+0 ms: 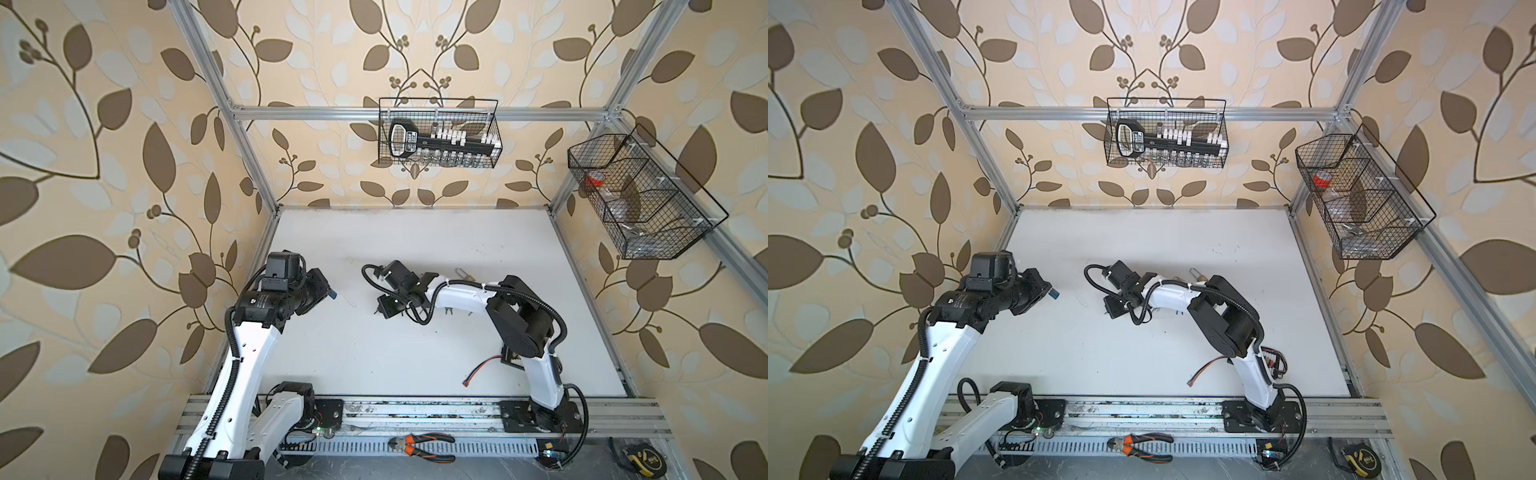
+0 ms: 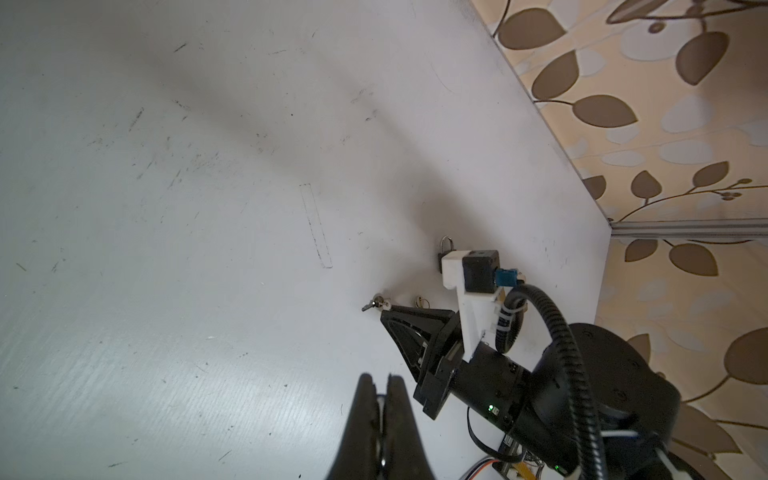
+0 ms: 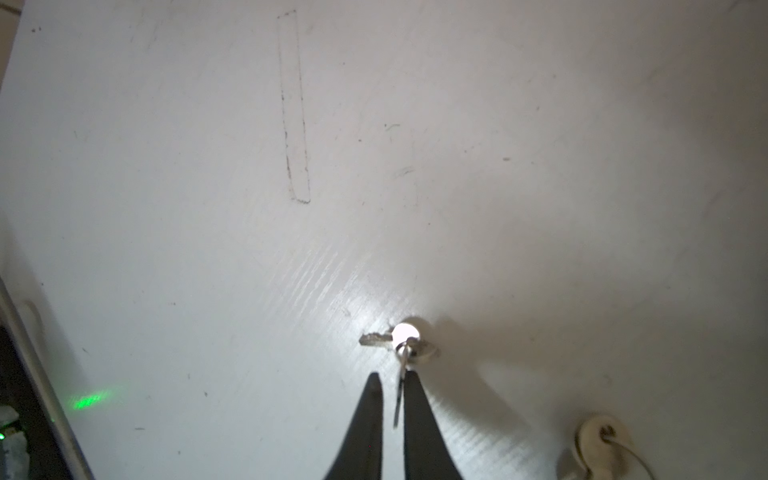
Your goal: Lock with the key
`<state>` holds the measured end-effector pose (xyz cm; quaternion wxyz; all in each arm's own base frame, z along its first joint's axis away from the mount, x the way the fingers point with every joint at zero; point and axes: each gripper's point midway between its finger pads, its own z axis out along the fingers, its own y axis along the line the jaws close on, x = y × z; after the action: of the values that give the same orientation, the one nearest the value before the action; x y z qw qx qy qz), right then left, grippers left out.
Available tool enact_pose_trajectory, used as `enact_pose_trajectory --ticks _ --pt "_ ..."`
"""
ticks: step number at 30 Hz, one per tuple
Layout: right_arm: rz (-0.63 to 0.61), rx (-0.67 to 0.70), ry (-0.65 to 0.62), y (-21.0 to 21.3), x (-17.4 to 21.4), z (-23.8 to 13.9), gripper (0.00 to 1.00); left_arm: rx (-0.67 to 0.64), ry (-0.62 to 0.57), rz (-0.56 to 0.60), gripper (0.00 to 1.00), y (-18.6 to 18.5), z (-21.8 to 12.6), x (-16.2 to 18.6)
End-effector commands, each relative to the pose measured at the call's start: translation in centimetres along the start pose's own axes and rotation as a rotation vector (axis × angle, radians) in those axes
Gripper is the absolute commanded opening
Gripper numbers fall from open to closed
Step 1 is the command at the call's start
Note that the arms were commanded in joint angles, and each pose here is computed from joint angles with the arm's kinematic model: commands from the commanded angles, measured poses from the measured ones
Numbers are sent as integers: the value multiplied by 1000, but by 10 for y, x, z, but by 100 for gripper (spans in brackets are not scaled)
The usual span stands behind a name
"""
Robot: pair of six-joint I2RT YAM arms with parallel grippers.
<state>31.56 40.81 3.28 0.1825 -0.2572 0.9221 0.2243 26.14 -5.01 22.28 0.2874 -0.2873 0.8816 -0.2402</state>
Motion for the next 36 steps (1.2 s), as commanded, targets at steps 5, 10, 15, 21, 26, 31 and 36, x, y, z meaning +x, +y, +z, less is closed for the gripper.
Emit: enact_pose_trajectory --ticks 5,10,15,21,26,31,36 --pt "-12 -16 -104 4 -34 -41 42 76 -31 49 0 -14 -11 -3" --pt "-82 -19 -338 11 -53 -124 54 167 -19 97 0 -32 -16 -2" --pt "-122 -50 -534 14 -40 -187 62 400 64 159 0 -74 -18 14" --pt "-240 -86 -744 19 -22 -243 77 476 124 321 0 -117 -17 56" --pt "-425 -154 -778 41 0 -274 76 549 164 401 0 -145 -13 87" --pt "-463 -130 -809 55 5 -284 70 631 173 468 0 -170 -17 106" --pt "-396 -151 -782 64 -3 -281 69 645 139 501 0 -182 -22 112"
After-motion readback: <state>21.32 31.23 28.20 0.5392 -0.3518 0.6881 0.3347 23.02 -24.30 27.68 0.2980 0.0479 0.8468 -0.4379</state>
